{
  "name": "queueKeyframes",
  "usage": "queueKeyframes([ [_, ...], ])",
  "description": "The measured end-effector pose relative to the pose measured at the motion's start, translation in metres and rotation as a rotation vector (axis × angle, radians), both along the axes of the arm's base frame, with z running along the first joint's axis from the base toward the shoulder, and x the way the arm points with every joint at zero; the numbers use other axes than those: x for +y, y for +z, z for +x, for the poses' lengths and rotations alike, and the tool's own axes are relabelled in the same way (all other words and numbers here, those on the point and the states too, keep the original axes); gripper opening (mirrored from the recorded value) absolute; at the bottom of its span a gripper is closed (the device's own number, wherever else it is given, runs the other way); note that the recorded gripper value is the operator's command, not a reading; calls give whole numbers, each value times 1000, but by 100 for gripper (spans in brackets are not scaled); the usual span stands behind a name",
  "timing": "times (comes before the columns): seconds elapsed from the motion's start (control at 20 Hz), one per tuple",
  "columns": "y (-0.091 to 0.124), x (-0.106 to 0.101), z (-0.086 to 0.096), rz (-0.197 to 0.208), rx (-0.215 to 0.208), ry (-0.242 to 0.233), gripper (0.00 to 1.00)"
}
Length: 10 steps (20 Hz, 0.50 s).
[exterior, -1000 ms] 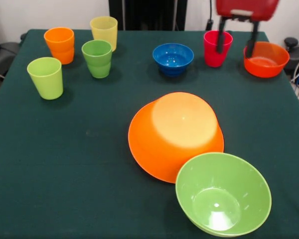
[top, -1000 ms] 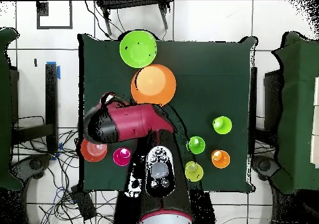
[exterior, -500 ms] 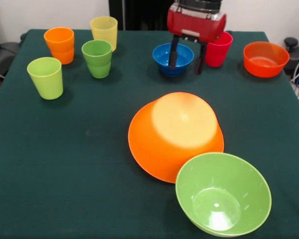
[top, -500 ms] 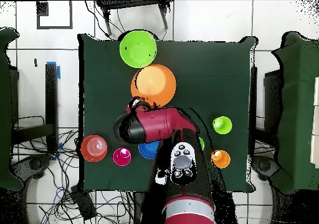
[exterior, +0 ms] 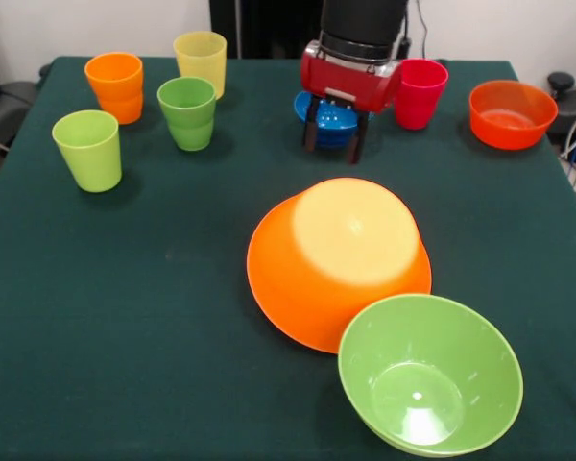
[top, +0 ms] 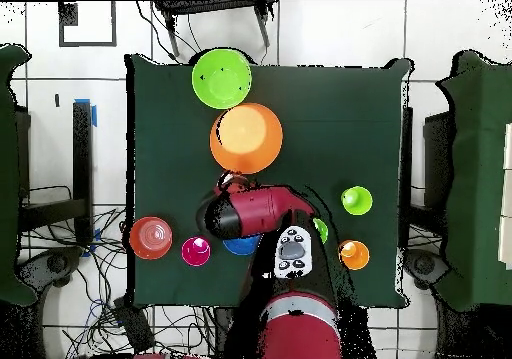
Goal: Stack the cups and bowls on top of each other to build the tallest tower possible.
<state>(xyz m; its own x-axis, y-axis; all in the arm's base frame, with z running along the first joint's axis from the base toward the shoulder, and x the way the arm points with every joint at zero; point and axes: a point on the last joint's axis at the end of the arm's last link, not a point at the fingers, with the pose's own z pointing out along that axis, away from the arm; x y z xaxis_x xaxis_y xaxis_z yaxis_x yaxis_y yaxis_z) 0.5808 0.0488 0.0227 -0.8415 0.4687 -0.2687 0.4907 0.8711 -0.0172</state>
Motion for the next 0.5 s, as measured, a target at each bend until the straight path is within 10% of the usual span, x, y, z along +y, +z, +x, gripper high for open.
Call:
queueKeyframes([
  [0.5,7,-11,-25,-13,42,-23,100],
])
